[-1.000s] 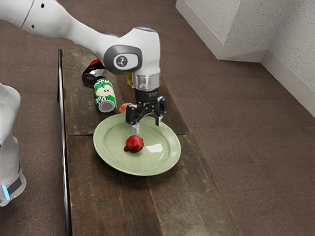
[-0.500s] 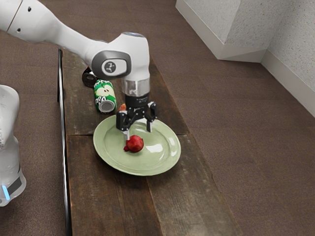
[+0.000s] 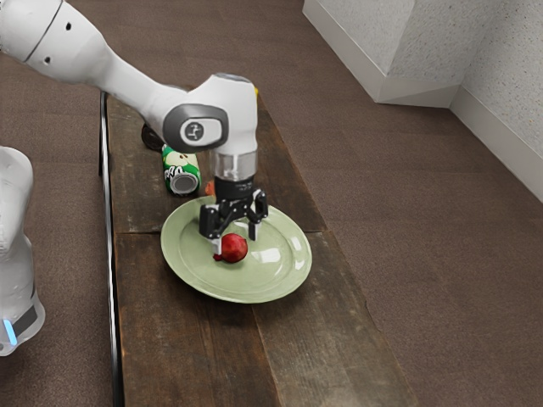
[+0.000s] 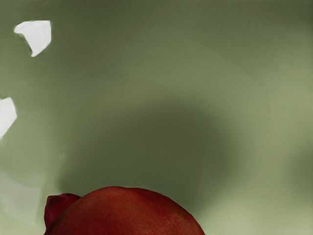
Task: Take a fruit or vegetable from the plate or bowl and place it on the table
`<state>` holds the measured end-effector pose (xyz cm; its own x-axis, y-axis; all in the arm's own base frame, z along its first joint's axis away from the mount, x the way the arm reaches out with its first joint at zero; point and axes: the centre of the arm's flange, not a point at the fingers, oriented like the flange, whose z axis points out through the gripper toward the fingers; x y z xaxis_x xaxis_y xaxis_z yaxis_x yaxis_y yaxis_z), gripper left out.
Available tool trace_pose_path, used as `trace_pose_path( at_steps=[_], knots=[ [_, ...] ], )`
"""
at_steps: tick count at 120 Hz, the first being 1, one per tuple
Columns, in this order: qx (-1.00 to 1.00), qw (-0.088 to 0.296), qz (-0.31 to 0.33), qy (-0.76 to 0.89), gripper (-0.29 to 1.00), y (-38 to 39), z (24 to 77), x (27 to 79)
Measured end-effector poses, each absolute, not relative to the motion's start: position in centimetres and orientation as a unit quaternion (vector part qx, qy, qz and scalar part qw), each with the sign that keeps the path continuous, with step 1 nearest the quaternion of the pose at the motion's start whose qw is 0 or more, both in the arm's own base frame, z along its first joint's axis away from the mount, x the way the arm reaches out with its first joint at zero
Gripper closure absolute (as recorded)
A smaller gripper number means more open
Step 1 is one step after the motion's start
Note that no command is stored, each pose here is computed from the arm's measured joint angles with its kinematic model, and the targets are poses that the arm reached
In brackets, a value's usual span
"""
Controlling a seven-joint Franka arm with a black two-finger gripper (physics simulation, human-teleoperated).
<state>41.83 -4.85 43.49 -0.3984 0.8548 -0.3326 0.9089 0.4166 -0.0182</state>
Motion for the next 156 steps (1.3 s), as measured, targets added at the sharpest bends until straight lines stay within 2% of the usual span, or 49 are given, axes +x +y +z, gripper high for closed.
trace_pose_path(
  at_steps=[24,47,68,79,95,109,112,126,142,146,156],
  knots=[
    [0.526,0.134,-0.104,0.833,0.02,-5.0,42.3,42.4],
    [0.522,0.143,-0.102,0.835,0.36,-4.9,42.7,42.7],
    [0.524,0.15,-0.098,0.832,0.38,-5.4,43.5,42.9],
    [0.552,0.178,-0.063,0.812,0.39,-7.3,48.0,44.5],
    [0.614,0.216,-0.005,0.759,0.37,-13.6,56.0,52.4],
    [0.643,0.216,0.01,0.735,0.36,-18.0,56.8,56.9],
    [0.647,0.215,0.011,0.732,0.36,-18.6,56.7,57.1],
    [0.663,0.212,0.012,0.718,0.16,-20.5,56.7,56.7],
    [0.668,0.204,0.006,0.715,0.06,-20.3,56.6,53.1],
    [0.645,0.214,0.01,0.734,0.05,-17.5,58.7,52.7],
    [0.569,0.233,0.023,0.788,0.03,-9.1,67.9,50.9]
  ],
)
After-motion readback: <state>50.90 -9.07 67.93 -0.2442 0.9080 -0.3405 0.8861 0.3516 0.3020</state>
